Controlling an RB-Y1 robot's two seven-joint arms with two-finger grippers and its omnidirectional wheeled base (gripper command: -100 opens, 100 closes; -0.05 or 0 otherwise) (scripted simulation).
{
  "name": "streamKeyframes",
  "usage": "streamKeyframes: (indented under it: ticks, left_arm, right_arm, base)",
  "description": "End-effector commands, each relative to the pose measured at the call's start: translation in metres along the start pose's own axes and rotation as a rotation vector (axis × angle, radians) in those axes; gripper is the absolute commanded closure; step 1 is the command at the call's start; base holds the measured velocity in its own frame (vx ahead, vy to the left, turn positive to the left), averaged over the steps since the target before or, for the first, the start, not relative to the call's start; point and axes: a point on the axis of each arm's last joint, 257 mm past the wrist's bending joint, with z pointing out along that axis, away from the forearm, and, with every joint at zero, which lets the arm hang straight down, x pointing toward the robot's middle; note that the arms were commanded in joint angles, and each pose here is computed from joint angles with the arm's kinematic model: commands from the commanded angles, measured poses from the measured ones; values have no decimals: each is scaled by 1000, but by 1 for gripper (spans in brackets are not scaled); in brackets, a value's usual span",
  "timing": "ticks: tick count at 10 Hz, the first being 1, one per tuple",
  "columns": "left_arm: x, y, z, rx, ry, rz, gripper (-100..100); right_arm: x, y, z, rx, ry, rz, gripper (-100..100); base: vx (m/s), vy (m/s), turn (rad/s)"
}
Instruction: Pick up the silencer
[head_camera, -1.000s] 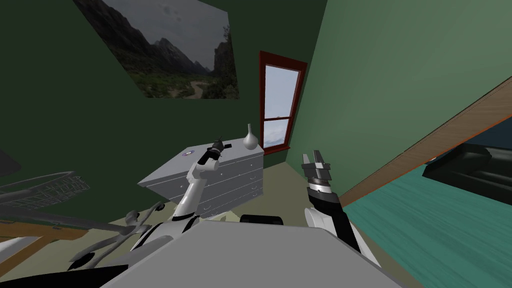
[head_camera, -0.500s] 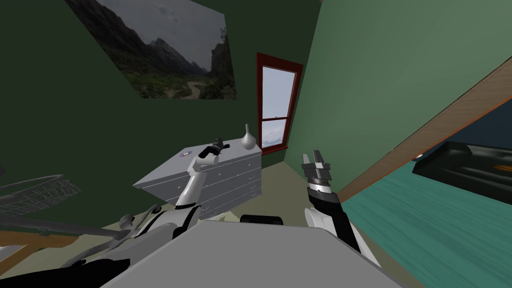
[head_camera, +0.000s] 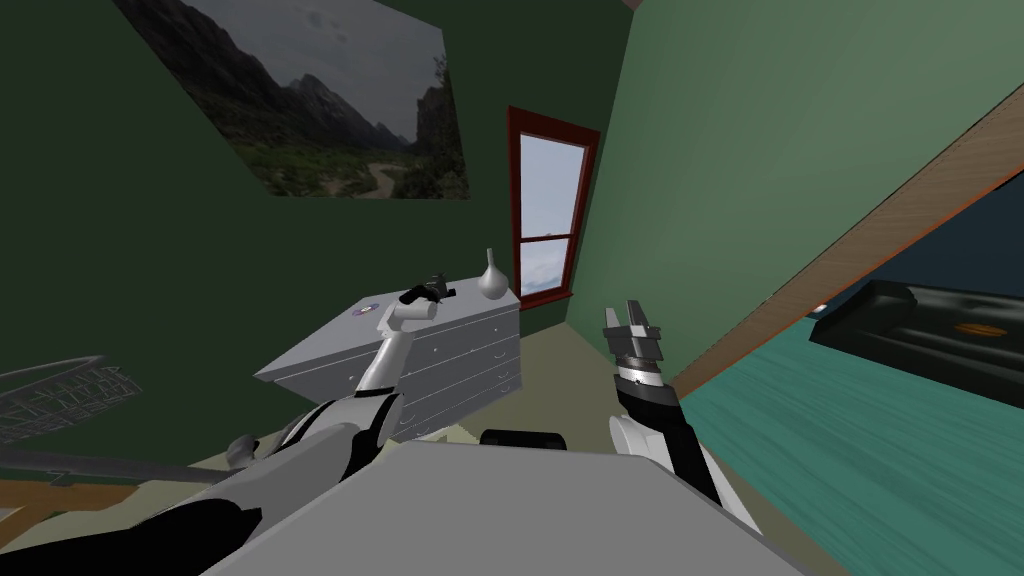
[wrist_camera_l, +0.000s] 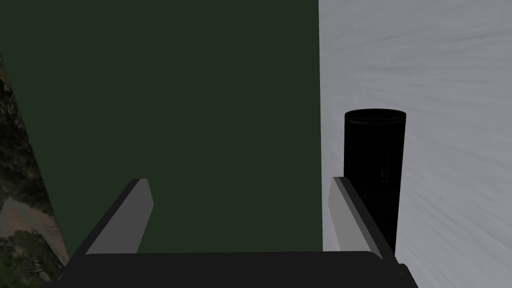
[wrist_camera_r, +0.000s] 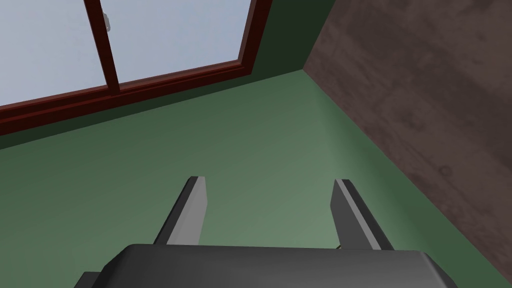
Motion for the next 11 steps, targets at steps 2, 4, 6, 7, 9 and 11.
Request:
streamKeyframes:
  ticks: [2,4,6,7,9,11]
  left_arm:
    - [-10,8,10,-74,-12,-9,-100]
    - [-19,14,18,-138,-24,-17,-100]
    - [-29,20,25,-202,-38,-26,-100]
    - [-30,22,24,-210,-38,-26,-100]
    - [-40,29,28,-279,-54,-37,-100]
    - [-51,36,30,-344,-70,-49,-100]
  right_arm:
    - [0,0,0,0,0,0,0]
    - [0,0,0,0,0,0,0]
    - [0,0,0,0,0,0,0]
    - [0,0,0,0,0,0,0]
    - [0,0,0,0,0,0,0]
    - [0,0,0,0,0,0,0]
  base:
    - [6,-11,-32]
    - [12,-15,-26]
    - [21,-12,-24]
    - [11,-5,5]
    - [22,-8,-17]
    - [27,-4,-12]
